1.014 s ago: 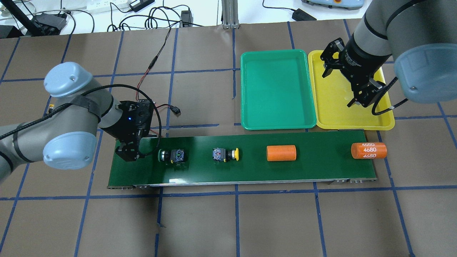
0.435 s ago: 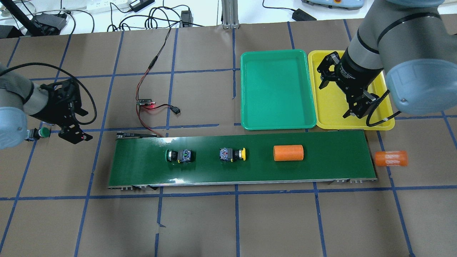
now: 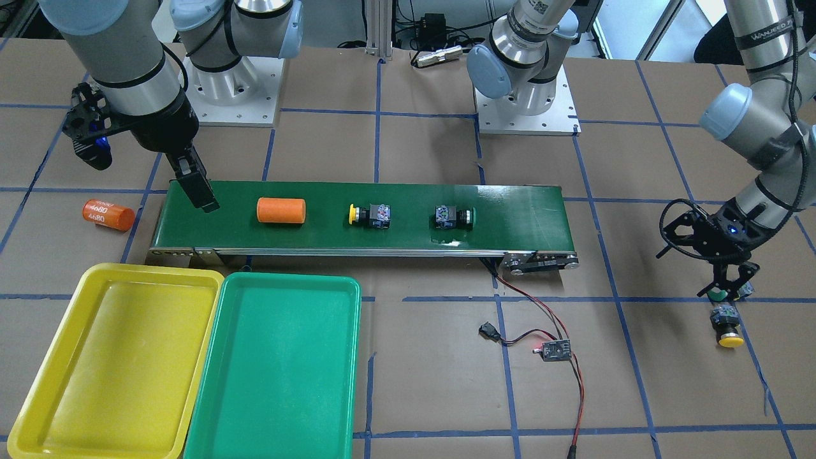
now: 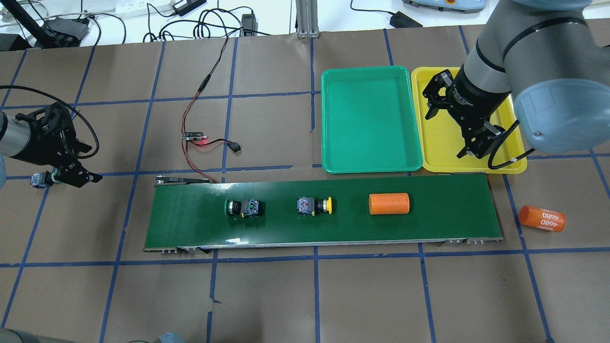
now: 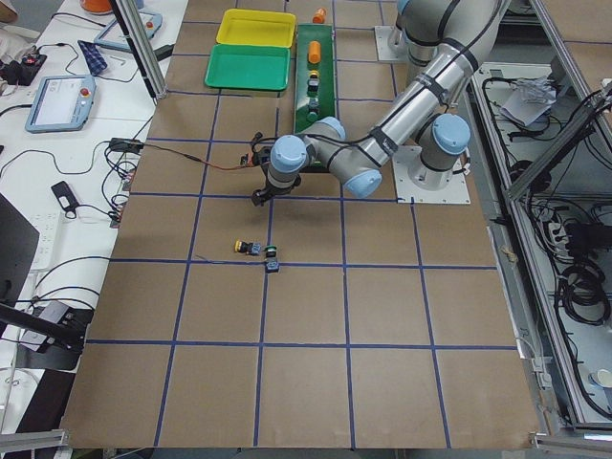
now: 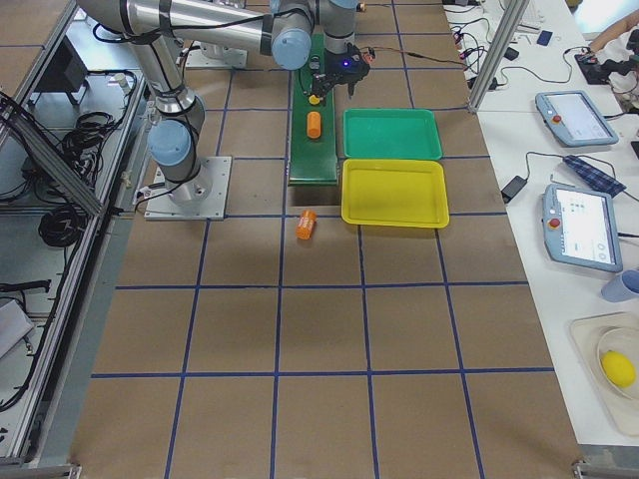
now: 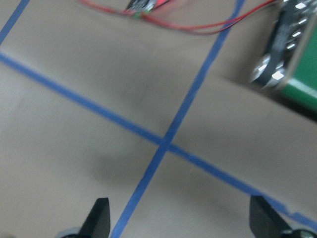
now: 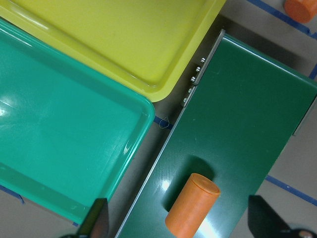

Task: Sort buttons by color to trays
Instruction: 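Grasp a third yellow-capped button with the left gripper, then place button on belt with left gripper while right gripper reaches a yellow button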

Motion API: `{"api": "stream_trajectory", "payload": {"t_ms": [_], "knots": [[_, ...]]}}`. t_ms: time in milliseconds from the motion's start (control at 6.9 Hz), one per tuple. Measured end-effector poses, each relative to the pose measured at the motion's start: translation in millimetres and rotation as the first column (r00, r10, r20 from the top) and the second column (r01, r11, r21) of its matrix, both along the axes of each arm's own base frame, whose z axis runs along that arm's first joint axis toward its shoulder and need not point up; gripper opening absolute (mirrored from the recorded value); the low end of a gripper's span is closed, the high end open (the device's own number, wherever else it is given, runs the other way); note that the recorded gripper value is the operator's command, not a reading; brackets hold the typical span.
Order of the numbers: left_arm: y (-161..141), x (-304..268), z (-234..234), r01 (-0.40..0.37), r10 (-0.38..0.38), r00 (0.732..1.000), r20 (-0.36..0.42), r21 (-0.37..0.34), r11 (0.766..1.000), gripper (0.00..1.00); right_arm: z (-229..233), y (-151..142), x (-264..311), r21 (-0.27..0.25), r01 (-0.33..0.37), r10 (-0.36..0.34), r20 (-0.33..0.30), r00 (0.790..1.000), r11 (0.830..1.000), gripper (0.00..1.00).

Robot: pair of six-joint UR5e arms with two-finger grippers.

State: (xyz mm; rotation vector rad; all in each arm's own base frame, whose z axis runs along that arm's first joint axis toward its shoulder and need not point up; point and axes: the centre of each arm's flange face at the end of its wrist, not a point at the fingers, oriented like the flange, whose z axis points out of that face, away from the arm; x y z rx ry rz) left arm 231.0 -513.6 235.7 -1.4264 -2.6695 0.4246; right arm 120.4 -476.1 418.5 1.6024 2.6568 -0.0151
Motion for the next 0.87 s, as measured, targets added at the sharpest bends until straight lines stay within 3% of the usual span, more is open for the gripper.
{"api": "stream_trajectory", "payload": {"t_ms": [580,869], "knots": [[-13.4,87.3,-30.3,-0.138,0.138,0.990,0.002,-0.008,0.990,1.00,-0.3,0.2,0.2,0.002,-0.002,0.002,0.002,1.000,1.000,1.00],[-23.8,101.5,-43.2,-0.214,0.214,0.977,-0.019,0.015,0.977,1.00,-3.3,1.9,1.7,0.012,0.004,-0.004,0.003,1.000,1.000,1.00]]}}
